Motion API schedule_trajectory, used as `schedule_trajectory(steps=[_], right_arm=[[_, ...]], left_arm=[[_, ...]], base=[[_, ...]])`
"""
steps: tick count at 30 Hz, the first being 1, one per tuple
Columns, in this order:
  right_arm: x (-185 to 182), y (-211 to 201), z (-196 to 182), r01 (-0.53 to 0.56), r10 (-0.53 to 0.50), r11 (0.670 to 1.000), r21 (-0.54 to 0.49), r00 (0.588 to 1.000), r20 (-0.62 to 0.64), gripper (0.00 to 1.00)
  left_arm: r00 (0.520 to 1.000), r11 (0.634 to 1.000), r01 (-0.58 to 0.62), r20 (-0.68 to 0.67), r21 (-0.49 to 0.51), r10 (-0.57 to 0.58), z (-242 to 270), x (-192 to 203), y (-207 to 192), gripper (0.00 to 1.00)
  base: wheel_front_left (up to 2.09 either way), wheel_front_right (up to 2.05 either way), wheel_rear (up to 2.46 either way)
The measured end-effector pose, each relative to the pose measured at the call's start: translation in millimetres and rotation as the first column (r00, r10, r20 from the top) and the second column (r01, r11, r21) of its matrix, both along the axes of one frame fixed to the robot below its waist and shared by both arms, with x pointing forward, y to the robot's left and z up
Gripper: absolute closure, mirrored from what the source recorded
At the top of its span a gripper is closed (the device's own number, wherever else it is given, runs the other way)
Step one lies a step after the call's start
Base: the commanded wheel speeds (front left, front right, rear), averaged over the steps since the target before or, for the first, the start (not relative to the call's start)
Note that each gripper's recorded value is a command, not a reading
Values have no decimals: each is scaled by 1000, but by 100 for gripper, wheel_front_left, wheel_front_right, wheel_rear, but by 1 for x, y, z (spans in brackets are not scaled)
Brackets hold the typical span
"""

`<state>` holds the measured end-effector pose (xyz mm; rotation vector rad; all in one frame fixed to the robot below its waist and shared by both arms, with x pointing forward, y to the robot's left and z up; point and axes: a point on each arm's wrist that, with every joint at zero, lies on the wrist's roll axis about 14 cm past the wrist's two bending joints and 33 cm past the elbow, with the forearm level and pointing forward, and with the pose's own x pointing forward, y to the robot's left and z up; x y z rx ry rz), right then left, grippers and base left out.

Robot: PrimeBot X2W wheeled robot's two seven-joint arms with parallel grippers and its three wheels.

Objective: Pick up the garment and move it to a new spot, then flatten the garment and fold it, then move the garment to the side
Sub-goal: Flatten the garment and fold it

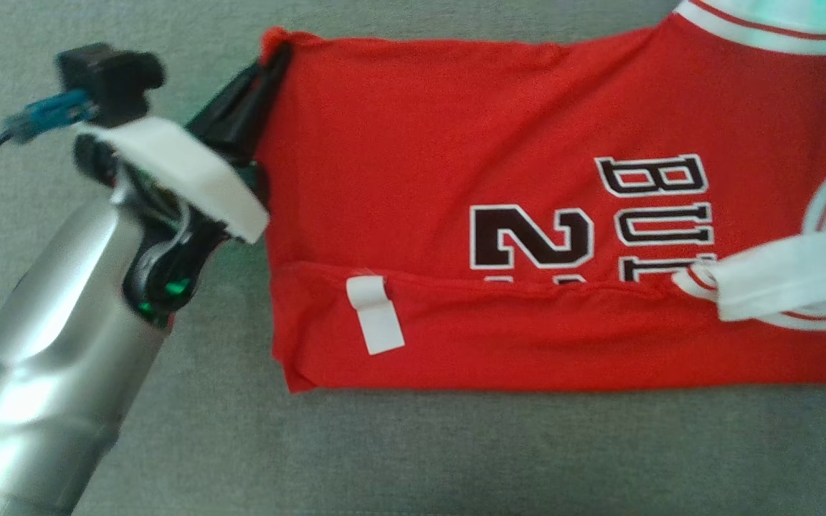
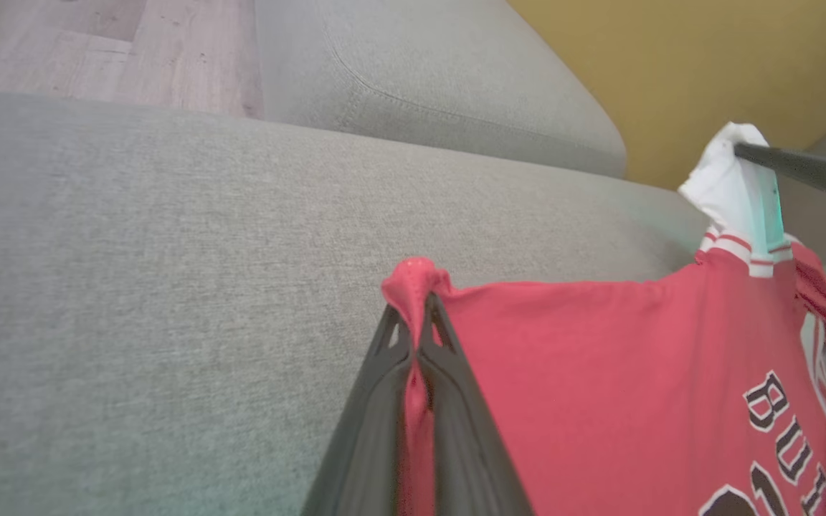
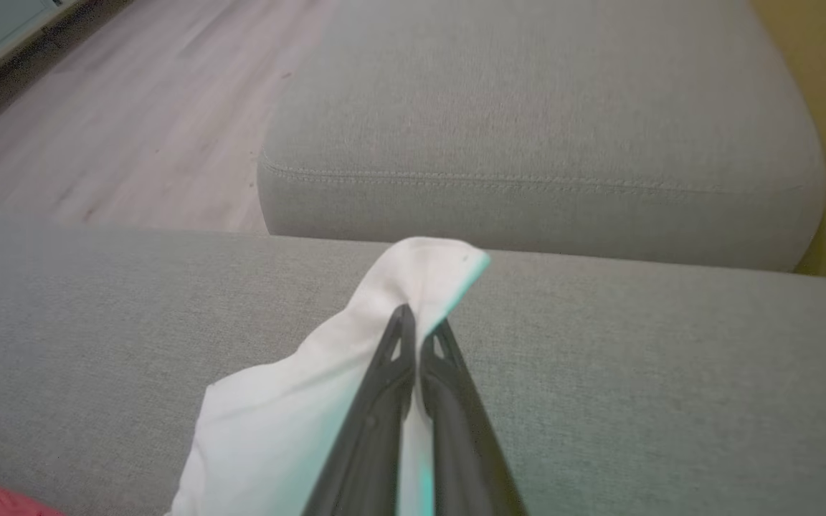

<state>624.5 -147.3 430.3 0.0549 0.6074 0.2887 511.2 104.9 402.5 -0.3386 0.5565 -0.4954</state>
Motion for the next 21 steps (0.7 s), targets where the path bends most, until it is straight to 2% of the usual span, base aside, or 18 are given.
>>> schedule_trajectory(steps=[2, 5, 10, 14, 21], right_arm=[[-8, -7, 14, -4, 4, 1000, -3, 999, 38, 100], [-39, -18, 16, -13, 13, 1000, -4, 999, 40, 100], [-116, -34, -5, -8, 8, 1000, 1, 998, -67, 100], [-162, -45, -9, 19, -18, 1000, 2, 993, -119, 100], [-203, -54, -18, 50, -50, 999, -3, 981, -190, 100]], left_arm=[[999, 999, -26, 32, -24, 27, 10, -1, 4, 100], [998, 998, -38, 46, -56, 40, 17, -18, 2, 100], [999, 994, -52, -9, -99, 52, 14, -68, -5, 100], [995, 989, -96, -46, -110, 91, 11, -100, -3, 100], [987, 984, -133, -108, -121, 120, 7, -132, -3, 100]], base=[[0, 0, 0], [0, 0, 0], [0, 0, 0], [0, 0, 0], [0, 0, 0]])
